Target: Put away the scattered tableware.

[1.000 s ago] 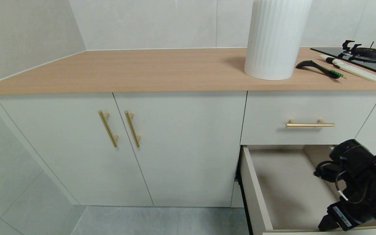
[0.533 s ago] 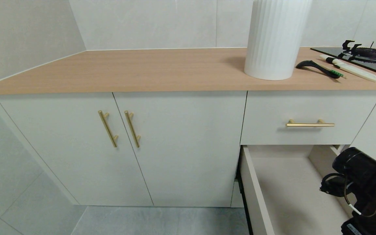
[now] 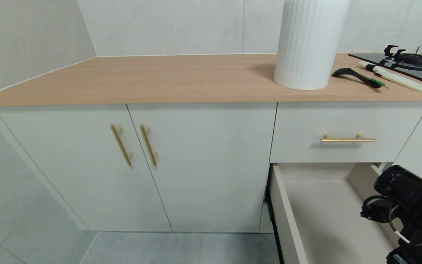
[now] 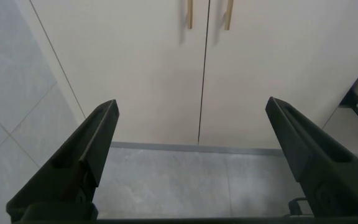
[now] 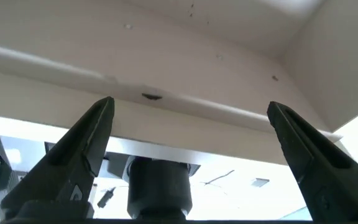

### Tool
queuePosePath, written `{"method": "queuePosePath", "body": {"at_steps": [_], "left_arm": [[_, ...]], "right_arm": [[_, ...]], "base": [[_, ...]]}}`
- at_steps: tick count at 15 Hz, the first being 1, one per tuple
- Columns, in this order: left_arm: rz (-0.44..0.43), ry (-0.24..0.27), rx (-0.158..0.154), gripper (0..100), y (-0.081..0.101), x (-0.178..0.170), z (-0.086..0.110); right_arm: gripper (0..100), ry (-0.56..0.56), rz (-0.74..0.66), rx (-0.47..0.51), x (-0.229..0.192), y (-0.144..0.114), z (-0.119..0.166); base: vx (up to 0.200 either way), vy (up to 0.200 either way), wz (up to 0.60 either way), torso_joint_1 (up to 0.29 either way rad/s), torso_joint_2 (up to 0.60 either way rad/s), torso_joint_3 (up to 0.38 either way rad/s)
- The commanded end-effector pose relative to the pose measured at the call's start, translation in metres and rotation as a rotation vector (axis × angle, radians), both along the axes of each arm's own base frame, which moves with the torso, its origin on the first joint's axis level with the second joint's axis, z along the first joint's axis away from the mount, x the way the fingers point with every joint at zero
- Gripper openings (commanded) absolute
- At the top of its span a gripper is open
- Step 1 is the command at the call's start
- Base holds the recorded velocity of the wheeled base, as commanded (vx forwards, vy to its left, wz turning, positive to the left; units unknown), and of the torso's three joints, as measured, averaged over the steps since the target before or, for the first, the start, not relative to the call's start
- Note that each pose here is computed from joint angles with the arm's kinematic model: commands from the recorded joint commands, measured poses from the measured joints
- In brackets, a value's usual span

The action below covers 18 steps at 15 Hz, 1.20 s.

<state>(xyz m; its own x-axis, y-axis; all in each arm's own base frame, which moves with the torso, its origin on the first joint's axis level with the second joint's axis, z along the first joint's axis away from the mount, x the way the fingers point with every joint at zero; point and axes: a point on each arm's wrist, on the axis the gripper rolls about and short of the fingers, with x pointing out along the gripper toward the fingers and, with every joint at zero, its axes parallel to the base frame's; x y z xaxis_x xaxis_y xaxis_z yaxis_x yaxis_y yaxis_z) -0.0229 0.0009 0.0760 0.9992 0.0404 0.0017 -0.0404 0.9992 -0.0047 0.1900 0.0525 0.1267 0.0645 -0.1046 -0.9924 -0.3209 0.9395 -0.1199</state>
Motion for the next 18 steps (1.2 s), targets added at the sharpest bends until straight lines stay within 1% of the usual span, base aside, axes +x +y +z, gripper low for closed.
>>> {"method": "queuePosePath", "body": {"at_steps": [1, 3, 4, 6, 8, 13, 16, 18], "left_arm": [[0.001, 0.002, 0.000, 100, 0.000, 0.000, 0.000], [0.001, 0.002, -0.001, 100, 0.000, 0.000, 0.000], [0.001, 0.002, -0.001, 100, 0.000, 0.000, 0.000], [0.001, 0.002, 0.000, 100, 0.000, 0.000, 0.000], [0.001, 0.002, 0.000, 100, 0.000, 0.000, 0.000], [0.001, 0.002, -0.001, 100, 0.000, 0.000, 0.000], [0.001, 0.002, 0.000, 100, 0.000, 0.000, 0.000], [0.001, 0.002, 0.000, 100, 0.000, 0.000, 0.000]], "right_arm": [[100, -0.144, -0.045, 0.051, -0.001, -0.002, 0.028], [100, -0.306, -0.105, 0.099, -0.009, -0.011, 0.060], [100, -0.368, -0.125, 0.121, -0.015, -0.017, 0.073], [100, -0.469, -0.153, 0.147, -0.027, -0.025, 0.089], [100, -0.535, -0.175, 0.157, -0.026, -0.029, 0.095], [100, -0.545, -0.180, 0.151, -0.025, -0.030, 0.095], [100, -0.547, -0.179, 0.149, -0.026, -0.030, 0.095], [100, -0.543, -0.180, 0.150, -0.025, -0.030, 0.095]], "base": [[0.000, 0.000, 0.00, 0.000, 0.00, 0.000], [0.000, 0.000, 0.00, 0.000, 0.00, 0.000], [0.000, 0.000, 0.00, 0.000, 0.00, 0.000], [0.000, 0.000, 0.00, 0.000, 0.00, 0.000], [0.000, 0.000, 0.00, 0.000, 0.00, 0.000], [0.000, 0.000, 0.00, 0.011, -0.04, -0.028], [0.000, 0.000, 0.00, 0.108, -0.25, -0.242], [0.000, 0.000, 0.00, 0.115, -0.49, -0.291]]}}
